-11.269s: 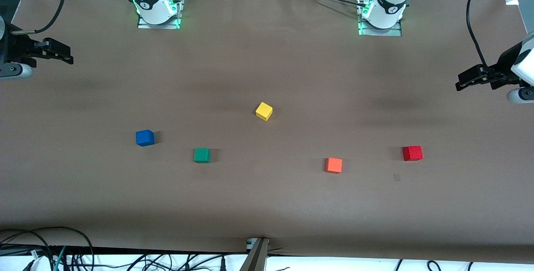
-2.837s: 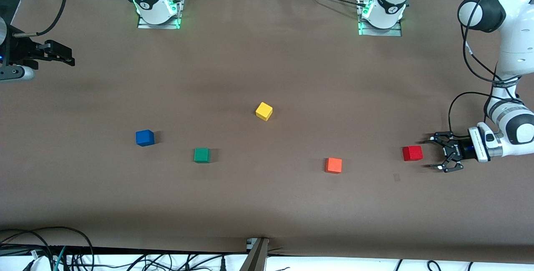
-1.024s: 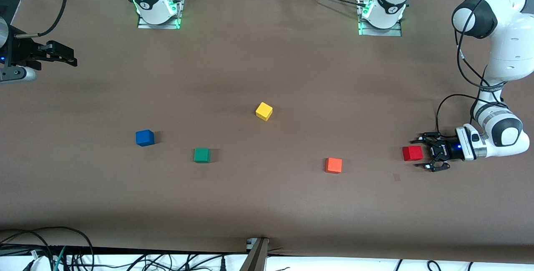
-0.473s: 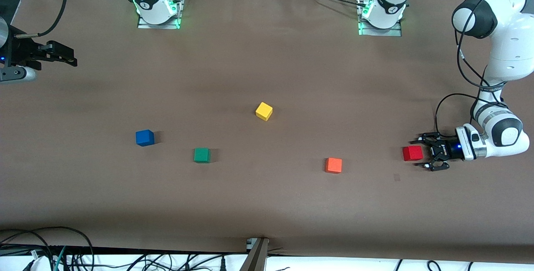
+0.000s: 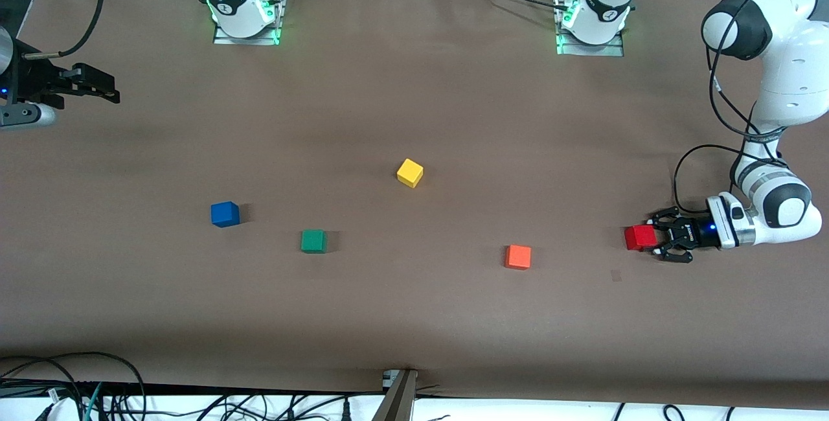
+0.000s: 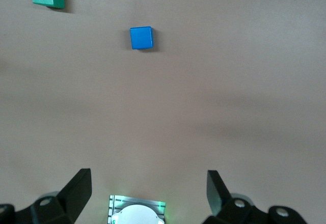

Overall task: Pass red block to right arm, stack on blue
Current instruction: 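Carry the red cube toward the right gripper while the right gripper approaches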

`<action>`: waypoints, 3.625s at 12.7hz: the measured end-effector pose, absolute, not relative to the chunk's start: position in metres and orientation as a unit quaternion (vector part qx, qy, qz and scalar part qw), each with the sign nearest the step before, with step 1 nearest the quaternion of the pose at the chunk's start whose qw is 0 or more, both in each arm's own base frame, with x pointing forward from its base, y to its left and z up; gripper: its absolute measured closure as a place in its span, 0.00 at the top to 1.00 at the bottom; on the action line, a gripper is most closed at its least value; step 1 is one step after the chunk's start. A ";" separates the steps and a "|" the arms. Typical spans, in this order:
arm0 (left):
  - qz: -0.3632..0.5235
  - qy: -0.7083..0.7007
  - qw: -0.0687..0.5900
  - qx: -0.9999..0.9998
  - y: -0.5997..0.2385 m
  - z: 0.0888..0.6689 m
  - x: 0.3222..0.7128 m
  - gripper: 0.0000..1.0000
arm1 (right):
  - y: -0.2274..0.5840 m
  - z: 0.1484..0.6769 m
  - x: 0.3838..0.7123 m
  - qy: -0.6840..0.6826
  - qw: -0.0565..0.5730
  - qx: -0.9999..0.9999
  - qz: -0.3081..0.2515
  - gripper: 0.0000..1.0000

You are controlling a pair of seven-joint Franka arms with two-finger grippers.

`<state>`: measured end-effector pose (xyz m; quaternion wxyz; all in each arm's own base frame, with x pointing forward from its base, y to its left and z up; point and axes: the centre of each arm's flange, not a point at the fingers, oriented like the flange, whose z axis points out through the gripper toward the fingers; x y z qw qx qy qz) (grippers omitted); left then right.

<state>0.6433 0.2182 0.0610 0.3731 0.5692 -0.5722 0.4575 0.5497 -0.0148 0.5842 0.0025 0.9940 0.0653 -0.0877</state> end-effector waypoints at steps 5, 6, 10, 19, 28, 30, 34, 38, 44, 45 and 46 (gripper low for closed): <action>0.477 -0.570 0.378 0.553 0.206 0.071 0.652 0.56 | -0.015 0.584 0.550 0.065 0.002 0.994 -0.088 1.00; 0.482 -0.568 0.386 0.543 0.196 0.076 0.656 0.56 | -0.015 0.584 0.550 0.065 0.002 0.994 -0.088 1.00; 0.499 -0.546 0.440 0.509 0.136 0.105 0.679 0.56 | -0.015 0.584 0.550 0.065 0.002 0.994 -0.088 1.00; 0.447 -0.506 0.530 0.514 -0.083 0.240 0.738 0.56 | 0.013 0.556 0.571 0.071 -0.098 0.987 -0.102 1.00; 0.458 -0.436 0.511 0.582 -0.339 0.292 0.710 0.56 | 0.050 0.497 0.600 0.037 -0.336 0.929 -0.148 1.00; 0.461 -0.419 0.499 0.602 -0.384 0.300 0.692 0.56 | 0.060 0.481 0.610 0.024 -0.396 0.904 -0.156 1.00; 0.451 -0.387 0.488 0.639 -0.445 0.295 0.656 0.56 | 0.061 0.455 0.624 0.000 -0.455 0.875 -0.165 1.00; 0.462 -0.363 0.510 0.629 -0.476 0.345 0.635 0.56 | 0.064 0.439 0.632 -0.011 -0.486 0.857 -0.170 1.00; 0.457 -0.373 0.518 0.620 -0.517 0.379 0.596 0.56 | 0.093 0.399 0.646 -0.037 -0.510 0.840 -0.182 1.00; 0.455 -0.373 0.515 0.623 -0.521 0.378 0.592 0.56 | 0.096 0.401 0.646 -0.043 -0.509 0.839 -0.186 1.00; 0.452 -0.375 0.513 0.626 -0.527 0.377 0.586 0.56 | 0.097 0.405 0.647 -0.048 -0.511 0.838 -0.187 1.00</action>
